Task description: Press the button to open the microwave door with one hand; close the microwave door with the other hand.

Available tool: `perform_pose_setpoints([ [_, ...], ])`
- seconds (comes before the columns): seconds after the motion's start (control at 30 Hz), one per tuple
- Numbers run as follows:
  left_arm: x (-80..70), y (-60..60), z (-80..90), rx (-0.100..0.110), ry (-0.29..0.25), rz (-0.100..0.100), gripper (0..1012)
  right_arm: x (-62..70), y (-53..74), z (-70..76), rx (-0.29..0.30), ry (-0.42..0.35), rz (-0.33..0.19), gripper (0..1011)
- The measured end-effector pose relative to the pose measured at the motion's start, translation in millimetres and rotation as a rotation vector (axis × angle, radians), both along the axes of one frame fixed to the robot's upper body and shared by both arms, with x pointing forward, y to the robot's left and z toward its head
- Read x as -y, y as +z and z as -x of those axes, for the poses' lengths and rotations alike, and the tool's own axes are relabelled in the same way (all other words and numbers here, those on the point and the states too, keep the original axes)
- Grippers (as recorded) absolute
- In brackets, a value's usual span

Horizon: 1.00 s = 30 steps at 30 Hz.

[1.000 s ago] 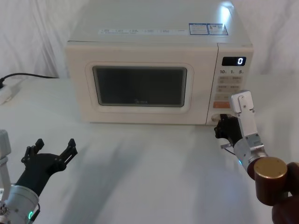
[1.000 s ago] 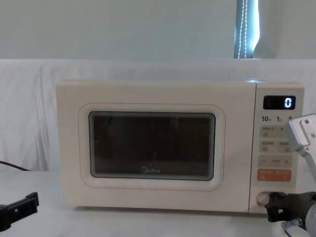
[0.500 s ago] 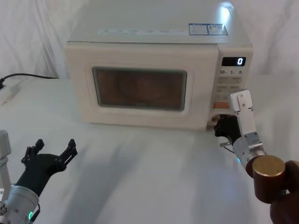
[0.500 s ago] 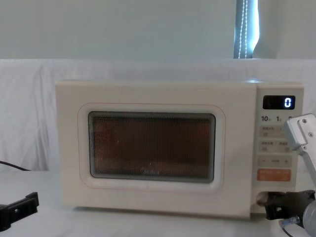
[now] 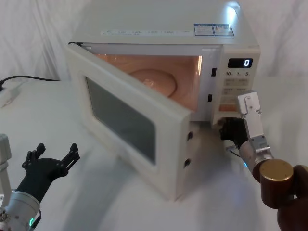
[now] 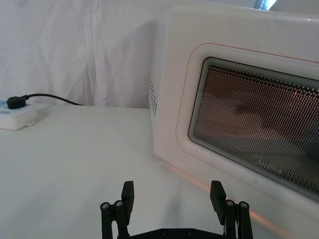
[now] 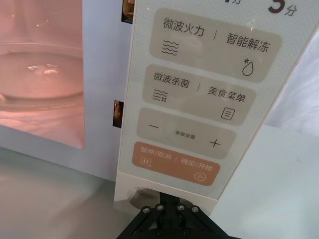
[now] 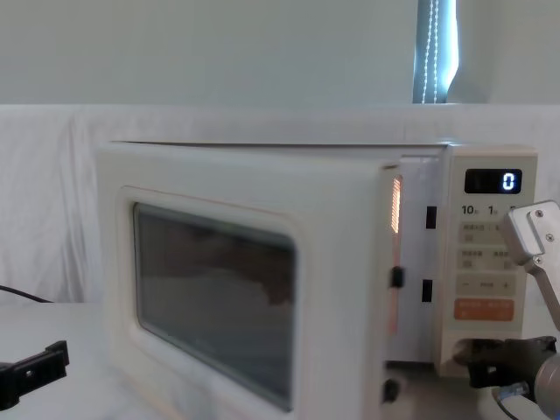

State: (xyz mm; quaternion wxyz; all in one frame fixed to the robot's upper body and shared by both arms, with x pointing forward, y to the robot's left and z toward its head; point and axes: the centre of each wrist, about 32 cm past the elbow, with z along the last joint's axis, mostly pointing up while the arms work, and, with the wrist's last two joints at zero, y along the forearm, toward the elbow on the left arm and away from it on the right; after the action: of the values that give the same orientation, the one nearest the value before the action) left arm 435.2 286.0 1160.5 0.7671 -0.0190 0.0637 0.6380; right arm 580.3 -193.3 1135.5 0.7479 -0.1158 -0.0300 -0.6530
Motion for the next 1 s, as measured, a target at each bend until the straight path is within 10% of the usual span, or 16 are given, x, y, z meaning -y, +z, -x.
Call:
perform_pose_setpoints([
  [1.0,0.0,0.0,0.0,0.0,0.0,0.0,1001,19.5,11.0,43.8,-0.035,0.064,-0.145,0],
])
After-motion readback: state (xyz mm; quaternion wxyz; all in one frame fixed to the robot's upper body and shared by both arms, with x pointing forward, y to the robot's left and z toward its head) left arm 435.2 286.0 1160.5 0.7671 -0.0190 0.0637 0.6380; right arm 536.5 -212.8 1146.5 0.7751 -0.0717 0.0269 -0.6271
